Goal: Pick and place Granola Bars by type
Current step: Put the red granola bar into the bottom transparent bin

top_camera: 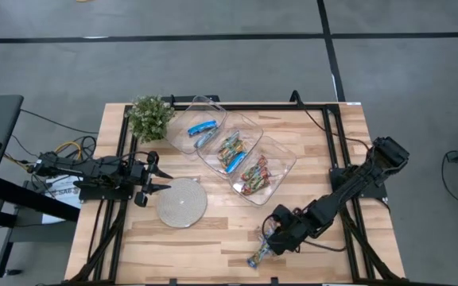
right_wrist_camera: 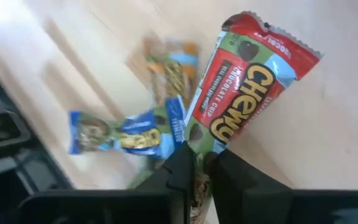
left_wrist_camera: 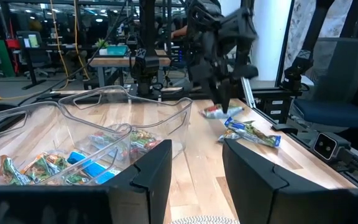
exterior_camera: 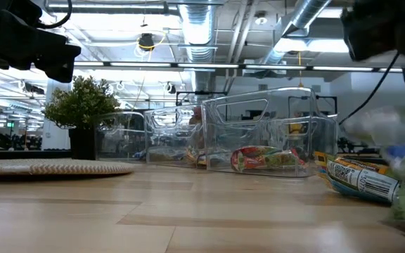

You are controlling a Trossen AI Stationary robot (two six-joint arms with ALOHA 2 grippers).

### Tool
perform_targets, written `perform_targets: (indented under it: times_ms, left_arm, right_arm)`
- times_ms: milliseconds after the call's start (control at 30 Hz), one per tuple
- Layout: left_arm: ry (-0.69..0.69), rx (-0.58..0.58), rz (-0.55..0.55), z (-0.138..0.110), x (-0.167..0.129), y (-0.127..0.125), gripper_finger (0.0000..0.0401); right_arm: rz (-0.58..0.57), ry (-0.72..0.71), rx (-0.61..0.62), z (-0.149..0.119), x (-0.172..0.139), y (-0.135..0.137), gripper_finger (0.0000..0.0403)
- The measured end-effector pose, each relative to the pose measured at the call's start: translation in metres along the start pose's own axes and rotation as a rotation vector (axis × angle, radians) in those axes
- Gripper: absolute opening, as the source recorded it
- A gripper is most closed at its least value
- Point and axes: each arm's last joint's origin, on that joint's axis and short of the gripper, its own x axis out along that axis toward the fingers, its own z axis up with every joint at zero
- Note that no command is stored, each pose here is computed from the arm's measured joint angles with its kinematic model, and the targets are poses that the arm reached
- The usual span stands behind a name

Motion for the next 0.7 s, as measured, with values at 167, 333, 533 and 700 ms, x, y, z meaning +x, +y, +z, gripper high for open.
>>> perform_targets:
  times_ms: [167,333,533,700]
  left_arm:
    - [0.000,0.000,0.000,0.000,0.000,0.000,0.0138]
    - [0.000,0.000,0.000,0.000,0.000,0.000,0.0138]
    - [0.000,0.000,0.000,0.000,0.000,0.000,0.0138]
    - [0.000,0.000,-0.001,0.000,0.000,0.000,0.0138]
  right_arm:
    - [0.086,-0.115,0.030,0.010,-0.028,0.003,0.0029]
    - [0.160,-0.265,0.093,0.028,-0.054,0.003,0.0029]
    - [0.271,-0.466,0.199,0.049,-0.079,0.004,0.0027]
    - [0.316,-0.606,0.283,0.065,-0.093,0.003,0.0029]
